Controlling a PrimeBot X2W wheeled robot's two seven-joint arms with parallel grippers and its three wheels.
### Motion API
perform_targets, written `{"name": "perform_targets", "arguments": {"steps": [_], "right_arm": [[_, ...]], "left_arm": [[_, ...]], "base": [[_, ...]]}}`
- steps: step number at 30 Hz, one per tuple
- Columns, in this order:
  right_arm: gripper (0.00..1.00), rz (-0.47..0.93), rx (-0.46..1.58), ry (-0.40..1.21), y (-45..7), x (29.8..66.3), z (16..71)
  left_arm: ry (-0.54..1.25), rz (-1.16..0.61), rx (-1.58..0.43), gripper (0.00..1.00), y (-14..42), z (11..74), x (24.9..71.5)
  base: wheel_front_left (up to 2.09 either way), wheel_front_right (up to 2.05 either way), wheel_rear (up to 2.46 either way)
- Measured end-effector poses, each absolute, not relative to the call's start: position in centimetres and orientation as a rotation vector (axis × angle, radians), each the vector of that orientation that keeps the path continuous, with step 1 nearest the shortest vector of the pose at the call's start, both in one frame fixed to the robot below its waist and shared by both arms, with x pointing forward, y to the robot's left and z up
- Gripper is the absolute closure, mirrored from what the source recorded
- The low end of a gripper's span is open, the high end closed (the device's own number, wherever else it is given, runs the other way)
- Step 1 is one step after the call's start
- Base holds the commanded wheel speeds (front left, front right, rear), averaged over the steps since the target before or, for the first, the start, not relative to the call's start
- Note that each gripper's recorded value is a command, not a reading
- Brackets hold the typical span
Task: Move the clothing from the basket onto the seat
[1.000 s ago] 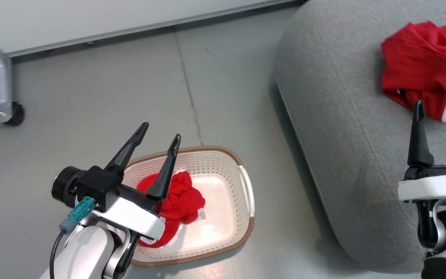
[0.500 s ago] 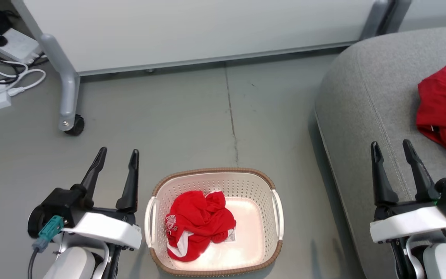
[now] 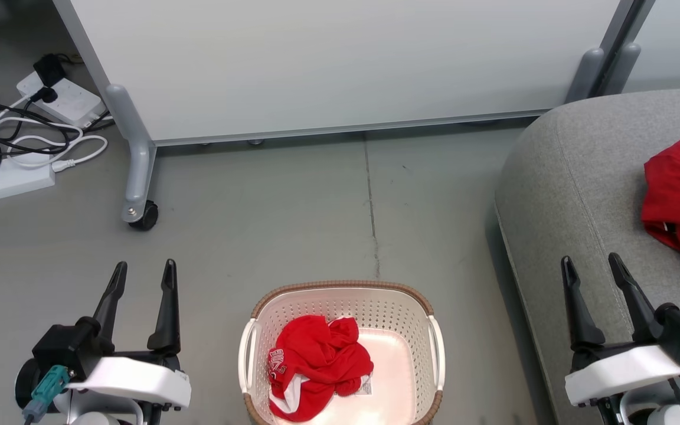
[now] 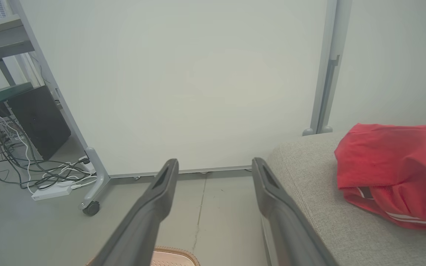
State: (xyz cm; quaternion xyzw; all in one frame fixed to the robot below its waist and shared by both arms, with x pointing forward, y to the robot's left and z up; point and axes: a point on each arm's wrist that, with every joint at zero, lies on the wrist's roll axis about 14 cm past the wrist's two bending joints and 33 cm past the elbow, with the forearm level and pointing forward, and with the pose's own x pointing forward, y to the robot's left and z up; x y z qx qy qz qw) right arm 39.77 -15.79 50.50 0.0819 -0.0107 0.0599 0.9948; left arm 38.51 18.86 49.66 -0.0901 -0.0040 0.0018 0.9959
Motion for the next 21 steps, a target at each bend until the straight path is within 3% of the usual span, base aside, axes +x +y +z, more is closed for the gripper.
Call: {"name": "perform_targets", "arguments": {"steps": [21], "right_arm": [[0.0,0.126,0.16,0.001,-15.6,38.5,50.2]], "left_arm": [[-0.005,-0.003,-0.11,0.0,19.7,49.2,37.1]], "base": [[0.0,0.0,0.0]]}}
